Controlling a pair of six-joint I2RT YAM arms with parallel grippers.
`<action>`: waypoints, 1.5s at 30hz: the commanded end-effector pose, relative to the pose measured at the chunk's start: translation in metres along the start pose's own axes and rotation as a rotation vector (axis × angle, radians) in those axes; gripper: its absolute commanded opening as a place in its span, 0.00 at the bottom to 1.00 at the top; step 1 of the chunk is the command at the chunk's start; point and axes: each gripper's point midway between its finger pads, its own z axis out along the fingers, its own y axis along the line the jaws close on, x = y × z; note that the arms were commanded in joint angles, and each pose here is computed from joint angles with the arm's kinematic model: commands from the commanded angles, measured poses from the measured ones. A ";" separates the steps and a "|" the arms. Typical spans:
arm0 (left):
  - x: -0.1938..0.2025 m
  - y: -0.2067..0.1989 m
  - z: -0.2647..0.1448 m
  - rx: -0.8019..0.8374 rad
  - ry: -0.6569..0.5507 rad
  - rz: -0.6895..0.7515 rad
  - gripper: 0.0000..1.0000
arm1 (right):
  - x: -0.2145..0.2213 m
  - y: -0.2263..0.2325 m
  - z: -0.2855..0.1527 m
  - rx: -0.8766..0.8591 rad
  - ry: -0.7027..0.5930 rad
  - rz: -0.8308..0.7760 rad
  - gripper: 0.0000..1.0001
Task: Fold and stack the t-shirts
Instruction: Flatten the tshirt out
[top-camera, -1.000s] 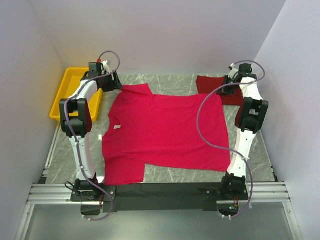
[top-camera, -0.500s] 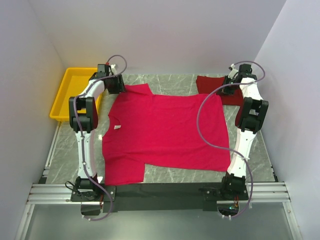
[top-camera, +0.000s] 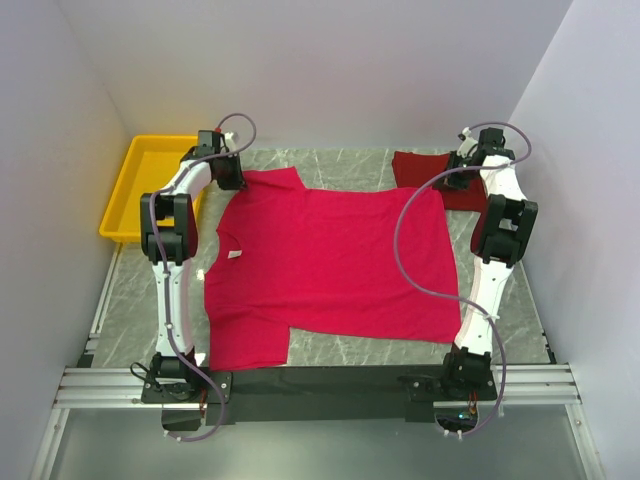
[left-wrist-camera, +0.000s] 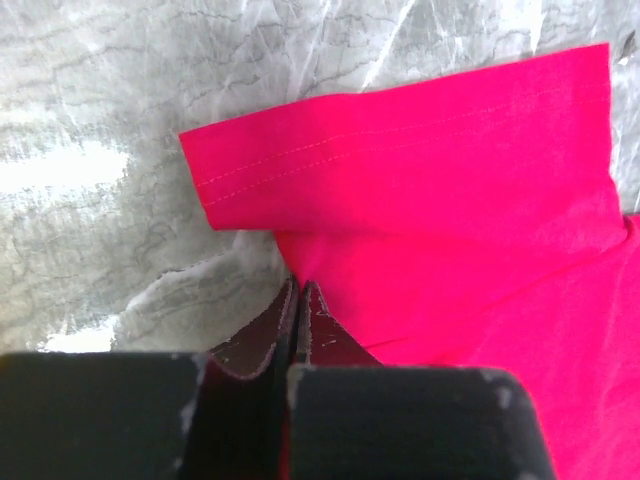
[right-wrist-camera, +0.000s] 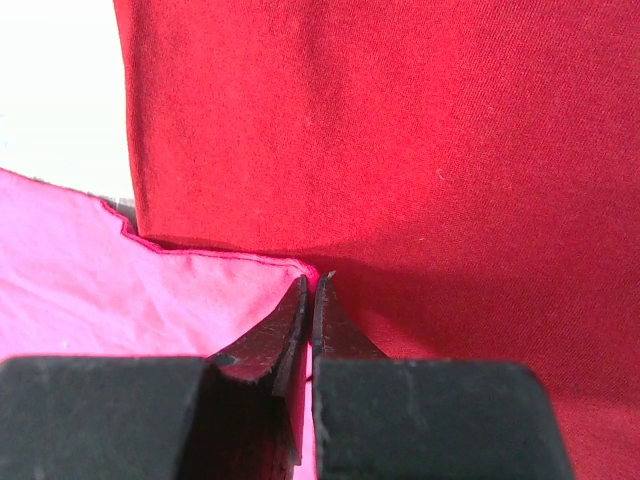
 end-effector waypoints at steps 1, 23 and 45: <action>-0.026 -0.006 -0.016 -0.006 -0.075 0.023 0.01 | -0.032 0.014 -0.030 -0.015 -0.098 -0.035 0.00; -0.088 -0.021 -0.162 0.086 -0.484 -0.002 0.00 | -0.036 0.060 -0.099 -0.235 -0.273 -0.071 0.00; -0.102 -0.076 -0.287 0.176 -0.705 0.192 0.00 | -0.021 0.168 -0.258 -0.111 -0.546 -0.569 0.00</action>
